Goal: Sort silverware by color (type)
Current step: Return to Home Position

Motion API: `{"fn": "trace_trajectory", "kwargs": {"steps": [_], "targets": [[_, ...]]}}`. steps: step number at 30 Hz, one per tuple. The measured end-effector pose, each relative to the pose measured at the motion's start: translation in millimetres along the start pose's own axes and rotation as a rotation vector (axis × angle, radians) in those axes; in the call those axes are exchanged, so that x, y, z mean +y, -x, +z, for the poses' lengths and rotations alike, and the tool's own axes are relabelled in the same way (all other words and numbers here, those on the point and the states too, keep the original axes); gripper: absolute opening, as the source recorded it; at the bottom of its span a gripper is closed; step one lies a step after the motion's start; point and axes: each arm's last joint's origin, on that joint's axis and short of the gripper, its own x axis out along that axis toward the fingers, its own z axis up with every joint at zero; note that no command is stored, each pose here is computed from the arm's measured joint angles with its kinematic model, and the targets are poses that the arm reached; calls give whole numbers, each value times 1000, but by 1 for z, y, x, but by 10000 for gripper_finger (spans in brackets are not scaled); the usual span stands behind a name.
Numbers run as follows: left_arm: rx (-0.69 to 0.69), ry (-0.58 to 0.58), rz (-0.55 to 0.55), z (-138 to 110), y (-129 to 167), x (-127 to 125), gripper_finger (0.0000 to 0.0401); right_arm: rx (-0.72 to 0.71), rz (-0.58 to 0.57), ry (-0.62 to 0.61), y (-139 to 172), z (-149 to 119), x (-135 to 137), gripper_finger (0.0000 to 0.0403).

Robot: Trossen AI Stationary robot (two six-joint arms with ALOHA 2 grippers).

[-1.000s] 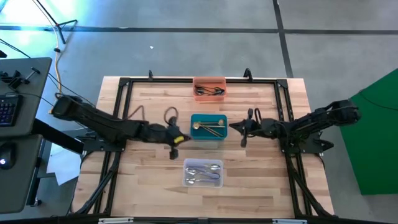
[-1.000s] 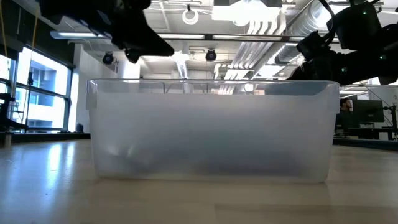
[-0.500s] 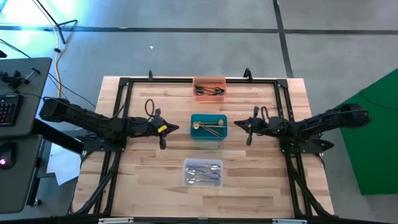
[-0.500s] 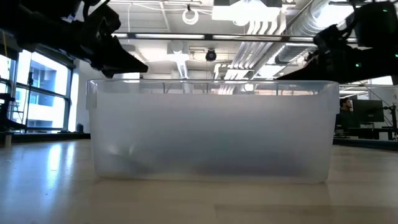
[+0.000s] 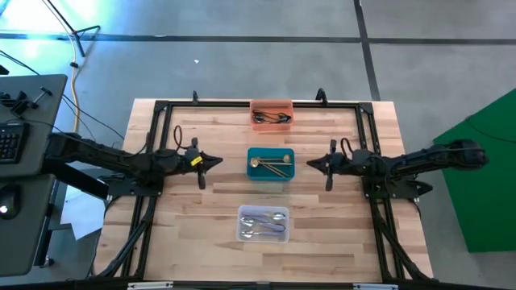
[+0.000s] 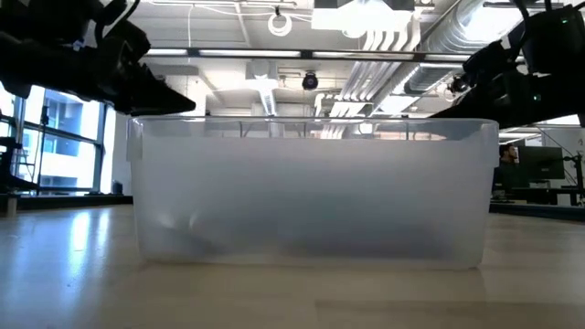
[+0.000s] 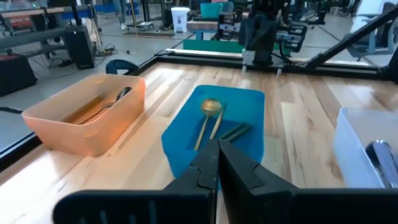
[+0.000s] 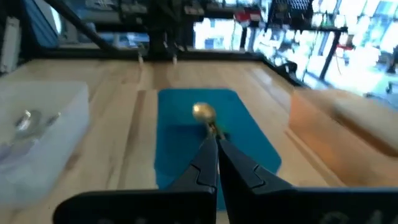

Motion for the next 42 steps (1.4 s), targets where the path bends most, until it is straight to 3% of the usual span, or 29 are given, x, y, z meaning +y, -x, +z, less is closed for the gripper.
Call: {"fn": "trace_trajectory", "kwargs": {"steps": [12, 18, 31, 36, 42], "targets": [[-90, -21, 9, -9, 26, 10, 0, 45, -37, -27, 2, -4, -15, 0], [-49, -20, 32, -13, 37, 16, 0, 44, -42, -52, 7, -3, -24, 0], [-223, -25, 85, -2, 65, 25, 0, 9, -97, -21, 22, 4, -31, 0], [-216, -51, 133, -2, 65, 27, 0, -31, -129, -21, 31, 8, -34, 0], [-219, -58, 108, -2, 65, 26, 0, -72, -157, -11, 44, 11, -35, 0]]}}
